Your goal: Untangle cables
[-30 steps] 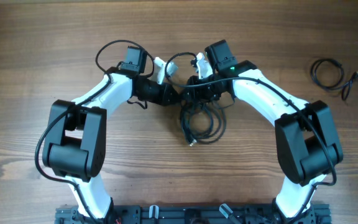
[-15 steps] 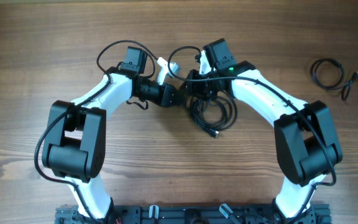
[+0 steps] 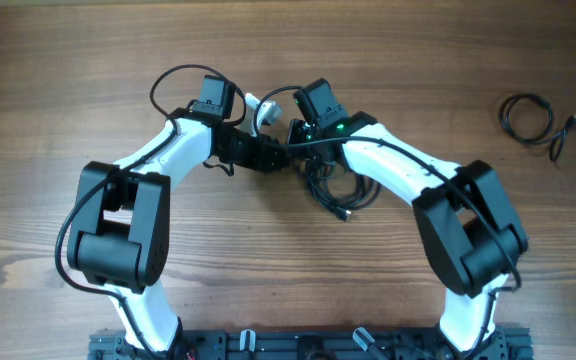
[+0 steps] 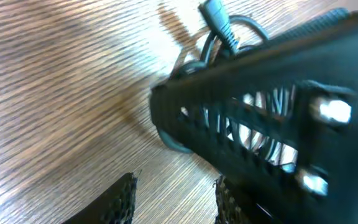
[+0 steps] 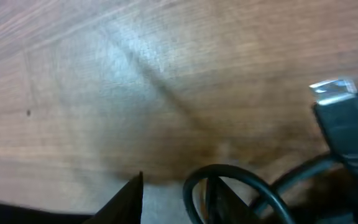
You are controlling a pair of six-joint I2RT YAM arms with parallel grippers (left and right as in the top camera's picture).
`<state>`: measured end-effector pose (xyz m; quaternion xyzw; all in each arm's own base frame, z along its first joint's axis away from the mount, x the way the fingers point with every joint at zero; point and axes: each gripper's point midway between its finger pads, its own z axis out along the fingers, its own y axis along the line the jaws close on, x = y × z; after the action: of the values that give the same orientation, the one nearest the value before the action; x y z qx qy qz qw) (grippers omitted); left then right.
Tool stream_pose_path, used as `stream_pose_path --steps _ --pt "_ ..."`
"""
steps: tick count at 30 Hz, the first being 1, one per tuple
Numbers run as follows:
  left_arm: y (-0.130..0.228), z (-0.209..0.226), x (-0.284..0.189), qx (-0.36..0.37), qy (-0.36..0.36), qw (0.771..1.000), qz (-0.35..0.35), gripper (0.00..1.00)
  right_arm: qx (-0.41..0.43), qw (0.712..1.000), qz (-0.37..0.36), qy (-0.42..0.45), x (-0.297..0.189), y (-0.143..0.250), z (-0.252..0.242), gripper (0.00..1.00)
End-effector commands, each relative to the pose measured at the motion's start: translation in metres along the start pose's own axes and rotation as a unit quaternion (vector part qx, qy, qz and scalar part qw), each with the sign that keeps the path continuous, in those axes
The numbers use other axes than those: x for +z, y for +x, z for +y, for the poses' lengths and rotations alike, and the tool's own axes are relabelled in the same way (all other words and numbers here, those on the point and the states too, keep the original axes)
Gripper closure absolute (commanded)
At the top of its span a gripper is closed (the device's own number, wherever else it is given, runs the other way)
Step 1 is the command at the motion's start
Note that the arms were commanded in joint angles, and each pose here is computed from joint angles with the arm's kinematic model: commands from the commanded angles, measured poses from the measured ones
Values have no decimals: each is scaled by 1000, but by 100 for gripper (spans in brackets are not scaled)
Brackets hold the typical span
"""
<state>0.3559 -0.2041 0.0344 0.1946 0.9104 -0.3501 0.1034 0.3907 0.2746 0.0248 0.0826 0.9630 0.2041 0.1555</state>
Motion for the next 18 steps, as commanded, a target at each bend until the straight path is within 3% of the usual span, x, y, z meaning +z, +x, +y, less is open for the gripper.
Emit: stream_pose_path --steps 1,6,12,14,16,18 --pt "-9 -8 -8 9 1 1000 -17 55 4 1000 21 -3 20 14 0 65" --pt "-9 0 -8 8 -23 1000 -16 55 21 996 83 -23 18 40 7 65" --pt "-9 0 -8 8 -23 1000 -16 55 9 1000 8 -12 21 10 8 69" --pt "-9 0 -8 8 -23 1000 -16 55 7 1000 -3 -25 21 5 15 78" --pt "-9 0 -8 8 -23 1000 -16 54 4 999 -9 -46 20 1 24 93" --pt "-9 0 -8 8 -23 1000 -16 47 5 997 -2 -74 19 -2 32 96"
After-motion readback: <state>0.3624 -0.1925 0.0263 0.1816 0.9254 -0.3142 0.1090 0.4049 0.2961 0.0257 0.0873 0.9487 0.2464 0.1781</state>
